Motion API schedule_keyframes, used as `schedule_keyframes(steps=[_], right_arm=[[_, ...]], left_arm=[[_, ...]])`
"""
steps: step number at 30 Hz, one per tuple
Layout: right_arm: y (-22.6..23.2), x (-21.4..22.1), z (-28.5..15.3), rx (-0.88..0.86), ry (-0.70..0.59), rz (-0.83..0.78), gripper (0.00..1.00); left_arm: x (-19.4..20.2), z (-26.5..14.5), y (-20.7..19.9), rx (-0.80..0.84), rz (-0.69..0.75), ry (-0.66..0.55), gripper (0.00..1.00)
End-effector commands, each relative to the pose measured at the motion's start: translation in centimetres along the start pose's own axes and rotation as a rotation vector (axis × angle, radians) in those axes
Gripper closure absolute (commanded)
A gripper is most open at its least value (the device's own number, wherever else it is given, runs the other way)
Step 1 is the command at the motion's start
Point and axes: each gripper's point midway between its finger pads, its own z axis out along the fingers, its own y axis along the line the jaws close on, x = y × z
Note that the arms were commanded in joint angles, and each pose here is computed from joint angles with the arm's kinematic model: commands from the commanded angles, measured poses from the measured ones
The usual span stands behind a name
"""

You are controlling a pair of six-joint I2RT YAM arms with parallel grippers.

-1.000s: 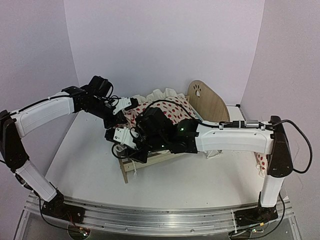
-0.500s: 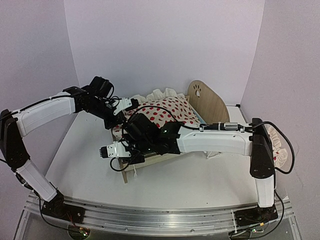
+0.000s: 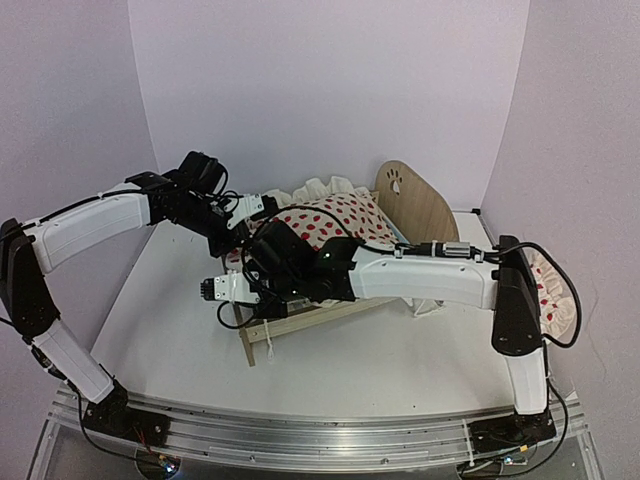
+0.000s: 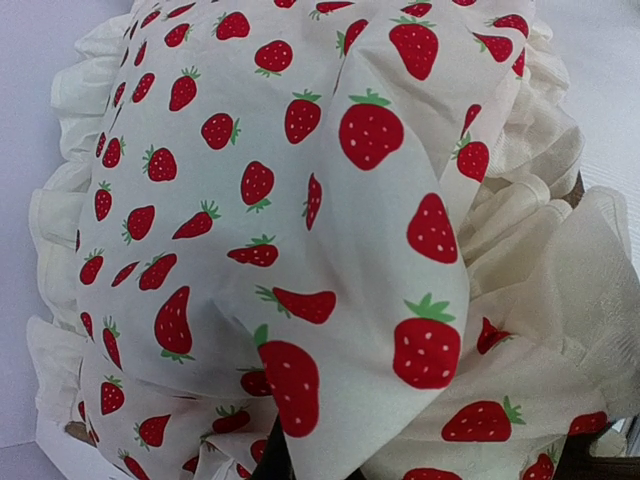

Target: Set up the pet bed

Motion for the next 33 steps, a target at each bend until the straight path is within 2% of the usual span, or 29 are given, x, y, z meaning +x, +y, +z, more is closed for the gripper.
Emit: schedule_keyframes(steps=[1, 5, 11, 14, 17, 33], right_arm=[[-5.4, -4.2, -5.7, 0.004, -0.199, 0.439, 1.0], [-5.3, -5.2, -7.6, -0.082, -0.262, 0.651, 1.0], [-4.6, -5.2, -8.3, -0.132, -0.279, 0.802, 1.0], [-4.6, -5.3, -9.1, -0.125, -0.304, 0.822, 1.0], [-4.0, -4.0, -8.8, -0.108, -0.267, 0.827, 1.0], [-0.1, -0.1, -4.1, -0.149, -0.121, 0.854, 1.0]], left_arm=[[-2.1, -1.0, 1.1, -0.037, 0.018, -0.055, 1.0], [-1.8, -0.9, 1.0, -0.037, 0.021, -0.045, 1.0], [-1.8, -0.9, 1.0, -0.038, 0.024, -0.043, 1.0], [-1.7, -0.9, 1.0, -0.038, 0.025, -0.04, 1.0], [-1.7, -0.9, 0.9, -0.039, 0.024, -0.041, 1.0], [-1.4, -0.8, 0.9, -0.04, 0.03, -0.035, 1.0]])
